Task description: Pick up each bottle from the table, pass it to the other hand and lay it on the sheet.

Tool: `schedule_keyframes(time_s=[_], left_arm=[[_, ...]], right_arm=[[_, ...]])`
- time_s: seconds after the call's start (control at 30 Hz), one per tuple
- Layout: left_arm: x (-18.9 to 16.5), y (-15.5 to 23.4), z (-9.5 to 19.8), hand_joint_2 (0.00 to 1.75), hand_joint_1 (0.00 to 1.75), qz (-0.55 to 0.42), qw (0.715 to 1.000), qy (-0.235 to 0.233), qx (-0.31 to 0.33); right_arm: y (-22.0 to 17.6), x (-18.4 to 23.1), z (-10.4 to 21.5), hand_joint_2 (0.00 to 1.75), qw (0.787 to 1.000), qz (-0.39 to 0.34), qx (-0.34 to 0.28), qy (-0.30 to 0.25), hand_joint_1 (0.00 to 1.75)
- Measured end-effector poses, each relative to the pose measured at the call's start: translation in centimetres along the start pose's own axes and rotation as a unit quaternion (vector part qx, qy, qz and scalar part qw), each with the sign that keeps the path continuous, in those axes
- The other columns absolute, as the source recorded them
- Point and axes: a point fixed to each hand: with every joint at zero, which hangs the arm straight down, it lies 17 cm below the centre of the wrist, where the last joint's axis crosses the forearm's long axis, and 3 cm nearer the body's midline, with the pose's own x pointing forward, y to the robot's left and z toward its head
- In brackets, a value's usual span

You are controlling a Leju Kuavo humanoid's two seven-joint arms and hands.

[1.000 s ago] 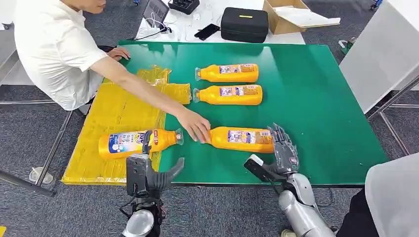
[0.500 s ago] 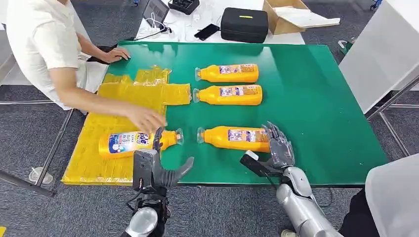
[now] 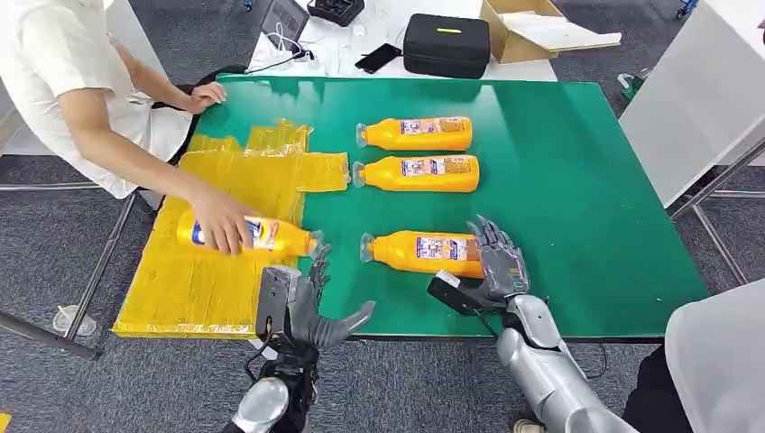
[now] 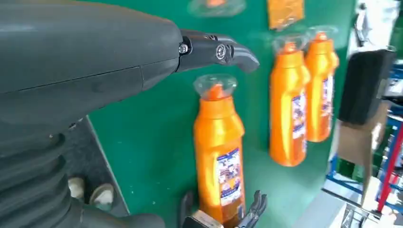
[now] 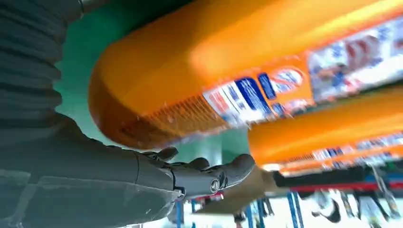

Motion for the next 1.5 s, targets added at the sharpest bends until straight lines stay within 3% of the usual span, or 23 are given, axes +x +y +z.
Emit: schedule_keyframes(time_s=[0.3,1.0,1.03,1.07,1.1,1.37,1.5], left_arm=[[-2.0,-0.1,0.3,1.75,0.0,0.046,0.998,0.052,-0.008],[-1.6,-0.5,0.0,1.75,0.0,0.06,0.997,0.051,-0.02],[-1.6,-0.5,0.0,1.75,0.0,0.06,0.997,0.05,-0.02],[-1.6,-0.5,0.0,1.75,0.0,0.06,0.997,0.05,-0.02],[-1.5,-0.5,-0.1,1.75,0.0,0.06,0.997,0.05,-0.02],[-1.0,0.0,-0.3,1.75,0.0,0.048,0.998,0.031,-0.007],[-0.2,-0.7,-0.1,1.75,0.0,0.038,0.999,0.013,-0.02]], right_arm=[[1.4,-2.2,-0.9,1.75,0.997,0.008,0.059,0.045,0.0],[2.2,-3.5,-1.4,1.75,0.993,-0.001,0.095,0.066,0.0],[2.2,-3.5,-1.5,1.75,0.993,-0.001,0.095,0.066,0.17],[2.2,-3.5,-1.5,1.75,0.993,-0.001,0.095,0.066,1.54],[2.2,-3.6,-1.4,1.75,0.993,-0.001,0.097,0.067,1.75],[2.3,-3.5,-1.4,1.75,0.993,-0.014,0.105,0.047,1.75],[2.5,-2.5,-1.1,1.75,0.991,-0.075,0.105,0.024,1.75]])
